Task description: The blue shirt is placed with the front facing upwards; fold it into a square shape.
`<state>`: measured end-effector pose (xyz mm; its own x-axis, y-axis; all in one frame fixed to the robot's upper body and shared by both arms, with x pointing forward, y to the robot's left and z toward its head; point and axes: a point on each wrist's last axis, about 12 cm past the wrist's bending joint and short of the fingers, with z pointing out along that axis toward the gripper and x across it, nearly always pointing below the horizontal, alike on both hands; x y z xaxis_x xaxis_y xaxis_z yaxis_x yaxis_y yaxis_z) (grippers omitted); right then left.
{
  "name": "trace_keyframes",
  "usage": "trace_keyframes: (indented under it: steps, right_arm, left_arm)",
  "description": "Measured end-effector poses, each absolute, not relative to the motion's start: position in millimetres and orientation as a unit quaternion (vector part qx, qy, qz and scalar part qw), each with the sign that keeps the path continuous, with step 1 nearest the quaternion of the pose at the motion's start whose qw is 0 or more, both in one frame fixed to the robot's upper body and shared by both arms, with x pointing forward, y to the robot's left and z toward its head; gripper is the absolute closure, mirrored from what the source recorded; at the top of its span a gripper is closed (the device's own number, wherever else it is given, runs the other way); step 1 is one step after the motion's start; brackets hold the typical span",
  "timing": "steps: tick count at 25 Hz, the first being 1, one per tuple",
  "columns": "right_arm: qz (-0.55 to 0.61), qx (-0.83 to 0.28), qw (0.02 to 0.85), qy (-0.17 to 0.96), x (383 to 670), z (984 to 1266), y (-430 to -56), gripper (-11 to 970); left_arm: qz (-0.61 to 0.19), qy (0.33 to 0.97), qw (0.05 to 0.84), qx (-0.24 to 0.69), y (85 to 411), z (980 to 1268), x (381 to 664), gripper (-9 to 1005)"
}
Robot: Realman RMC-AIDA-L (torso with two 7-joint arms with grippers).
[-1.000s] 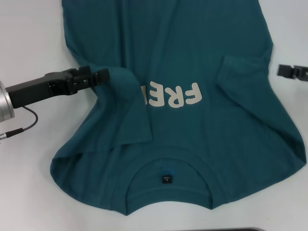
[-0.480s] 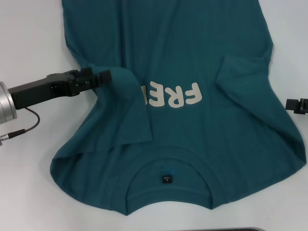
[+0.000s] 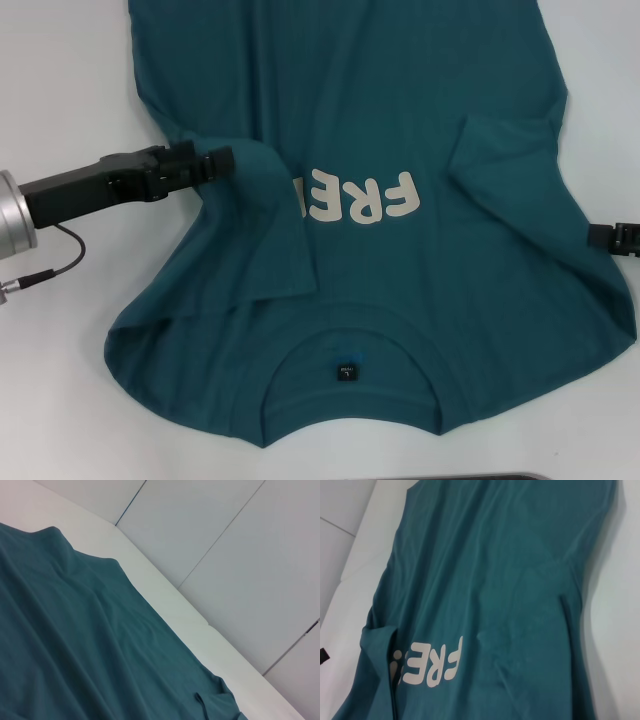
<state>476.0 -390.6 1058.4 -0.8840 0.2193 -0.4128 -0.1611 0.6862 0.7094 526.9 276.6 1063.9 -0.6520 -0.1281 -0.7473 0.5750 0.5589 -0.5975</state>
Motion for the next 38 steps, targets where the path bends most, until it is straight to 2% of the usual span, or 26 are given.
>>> trace_keyframes:
  steps: [15,18,24,34,38]
  right_arm:
    - [0.392,-0.002,0.247,0.886,486.8,1051.1,-374.9,399]
    - [0.392,-0.005,0.247,0.886,486.8,1050.8,-374.1,645]
    - [0.406,-0.025,0.242,0.881,484.4,1052.9,-369.9,879]
    - [0.429,-0.070,0.226,0.872,483.7,1058.8,-359.6,952]
    - [0.433,-0.084,0.209,0.873,485.8,1059.8,-354.6,933]
  left_arm:
    - [-0.445,0.793,0.393,0.140,278.7,1063.3,526.5,111]
    - [-0.445,0.793,0.393,0.140,278.7,1063.3,526.5,111]
    - [-0.445,0.793,0.393,0.139,278.0,1063.0,526.5,111]
    - [-0.447,0.791,0.394,0.139,275.9,1063.8,528.1,110]
    - [-0.447,0.791,0.395,0.138,275.7,1064.0,528.3,110]
